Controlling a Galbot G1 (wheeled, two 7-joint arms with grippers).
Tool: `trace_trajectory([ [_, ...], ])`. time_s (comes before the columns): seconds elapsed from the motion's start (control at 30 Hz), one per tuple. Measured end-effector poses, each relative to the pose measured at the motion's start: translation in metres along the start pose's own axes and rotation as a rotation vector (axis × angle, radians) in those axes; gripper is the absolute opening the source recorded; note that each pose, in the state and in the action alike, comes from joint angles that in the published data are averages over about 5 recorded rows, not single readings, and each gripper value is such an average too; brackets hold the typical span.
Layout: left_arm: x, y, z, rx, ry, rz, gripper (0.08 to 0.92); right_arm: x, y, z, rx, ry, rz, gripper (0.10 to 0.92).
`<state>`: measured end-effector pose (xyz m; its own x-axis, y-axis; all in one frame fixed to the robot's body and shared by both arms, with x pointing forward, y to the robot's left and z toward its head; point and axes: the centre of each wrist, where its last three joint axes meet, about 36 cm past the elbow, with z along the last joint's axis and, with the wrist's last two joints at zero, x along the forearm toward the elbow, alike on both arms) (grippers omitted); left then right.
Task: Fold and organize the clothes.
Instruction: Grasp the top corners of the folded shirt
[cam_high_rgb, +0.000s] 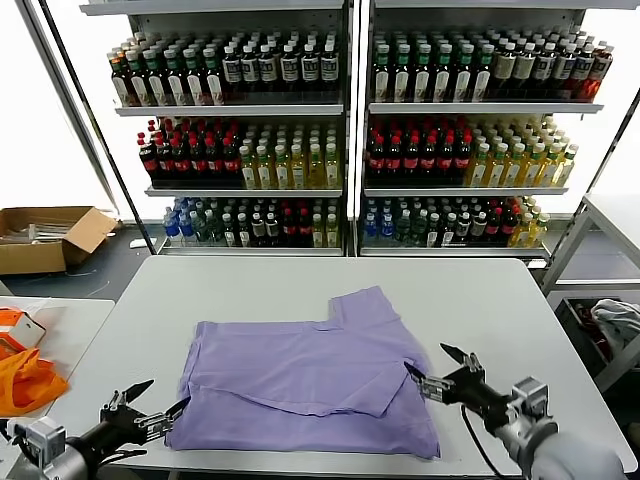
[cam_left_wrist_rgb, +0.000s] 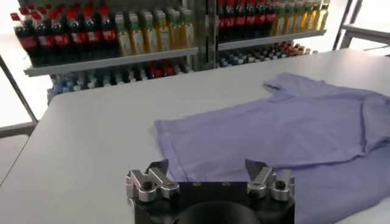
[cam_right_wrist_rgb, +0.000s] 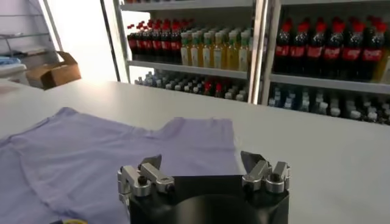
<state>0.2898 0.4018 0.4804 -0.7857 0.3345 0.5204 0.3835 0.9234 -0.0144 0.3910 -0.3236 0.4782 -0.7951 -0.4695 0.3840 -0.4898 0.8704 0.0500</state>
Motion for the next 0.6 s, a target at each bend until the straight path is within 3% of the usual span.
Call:
trace_trajectory([
  [0.6,-0.076,0.084,-0.015,0.027,-0.001,0.028,0.823,-0.149,-0.069,-0.044,-0.012,0.042,-0.094,0.823],
])
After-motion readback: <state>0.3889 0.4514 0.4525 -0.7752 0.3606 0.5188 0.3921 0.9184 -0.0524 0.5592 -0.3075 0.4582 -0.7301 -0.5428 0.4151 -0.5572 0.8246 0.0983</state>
